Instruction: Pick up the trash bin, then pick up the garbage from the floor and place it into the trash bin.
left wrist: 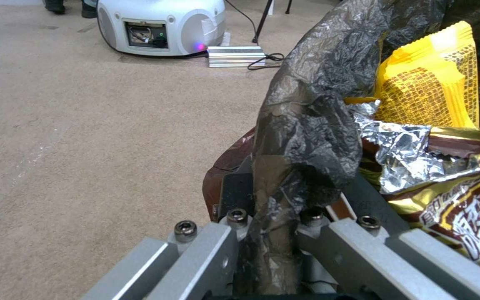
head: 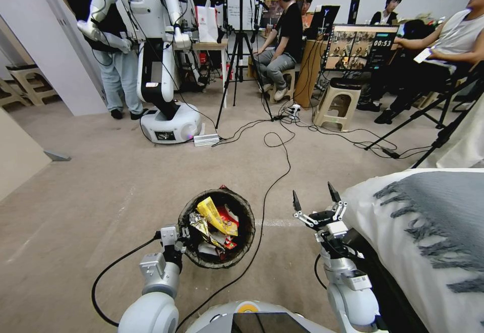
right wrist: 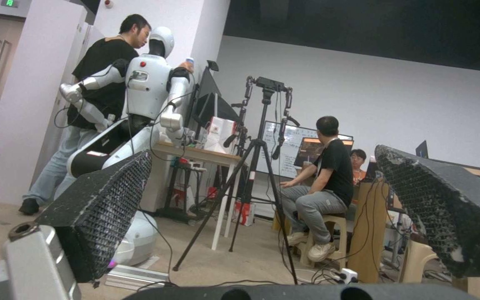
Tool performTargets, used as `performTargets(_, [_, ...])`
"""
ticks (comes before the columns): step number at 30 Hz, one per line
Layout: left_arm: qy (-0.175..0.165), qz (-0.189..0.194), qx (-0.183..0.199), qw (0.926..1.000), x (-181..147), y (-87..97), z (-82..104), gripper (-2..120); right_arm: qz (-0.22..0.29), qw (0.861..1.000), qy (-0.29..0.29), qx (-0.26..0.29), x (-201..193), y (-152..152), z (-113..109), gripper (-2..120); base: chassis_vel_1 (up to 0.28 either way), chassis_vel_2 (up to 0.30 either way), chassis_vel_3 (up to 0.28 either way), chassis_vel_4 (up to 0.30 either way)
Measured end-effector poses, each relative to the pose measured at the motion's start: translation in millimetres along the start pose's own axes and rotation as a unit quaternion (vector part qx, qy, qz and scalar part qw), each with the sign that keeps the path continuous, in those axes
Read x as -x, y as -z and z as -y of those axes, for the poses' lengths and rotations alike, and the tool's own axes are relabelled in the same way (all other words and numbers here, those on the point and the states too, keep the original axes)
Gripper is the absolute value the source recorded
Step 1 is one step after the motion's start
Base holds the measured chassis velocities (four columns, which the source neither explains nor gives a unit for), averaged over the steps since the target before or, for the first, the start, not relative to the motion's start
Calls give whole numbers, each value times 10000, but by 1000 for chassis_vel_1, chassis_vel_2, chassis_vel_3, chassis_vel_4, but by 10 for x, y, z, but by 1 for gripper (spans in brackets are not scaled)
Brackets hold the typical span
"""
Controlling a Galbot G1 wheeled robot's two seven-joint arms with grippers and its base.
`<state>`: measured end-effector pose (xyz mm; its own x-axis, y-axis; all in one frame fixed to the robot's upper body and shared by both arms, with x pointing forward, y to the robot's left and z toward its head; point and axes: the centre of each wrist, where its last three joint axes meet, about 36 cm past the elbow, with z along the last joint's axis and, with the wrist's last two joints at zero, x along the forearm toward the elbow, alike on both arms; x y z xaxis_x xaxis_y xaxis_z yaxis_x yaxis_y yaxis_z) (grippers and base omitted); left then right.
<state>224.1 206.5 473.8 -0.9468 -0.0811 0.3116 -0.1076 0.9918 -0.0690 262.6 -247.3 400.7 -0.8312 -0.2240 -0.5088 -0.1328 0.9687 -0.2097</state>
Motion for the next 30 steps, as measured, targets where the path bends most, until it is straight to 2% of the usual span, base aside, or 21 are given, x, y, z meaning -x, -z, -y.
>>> performTargets(10, [277, -28, -88, 9996, 112, 49, -136, 0, -18, 10000, -2, 1, -13, -13, -1, 100, 0, 0, 0, 0])
performTargets(16, [583, -148, -193, 9980, 262, 40, -312, 0, -36, 10000, 1, 1, -25, -20, -6, 100, 0, 0, 0, 0])
performTargets(20, [796, -261, -251, 9962, 365, -27, -445, 0, -44, 10000, 7, -3, -30, -23, -7, 100, 0, 0, 0, 0])
performTargets(23, [946, -440, -346, 9939, 435, -144, -543, 0, -44, 10000, 22, 1, -29, -22, -15, 100, 0, 0, 0, 0])
performTargets(30, [1124, -722, -415, 9902, 522, -340, -655, 0, -49, 10000, 49, 5, -28, -21, -33, 100, 0, 0, 0, 0])
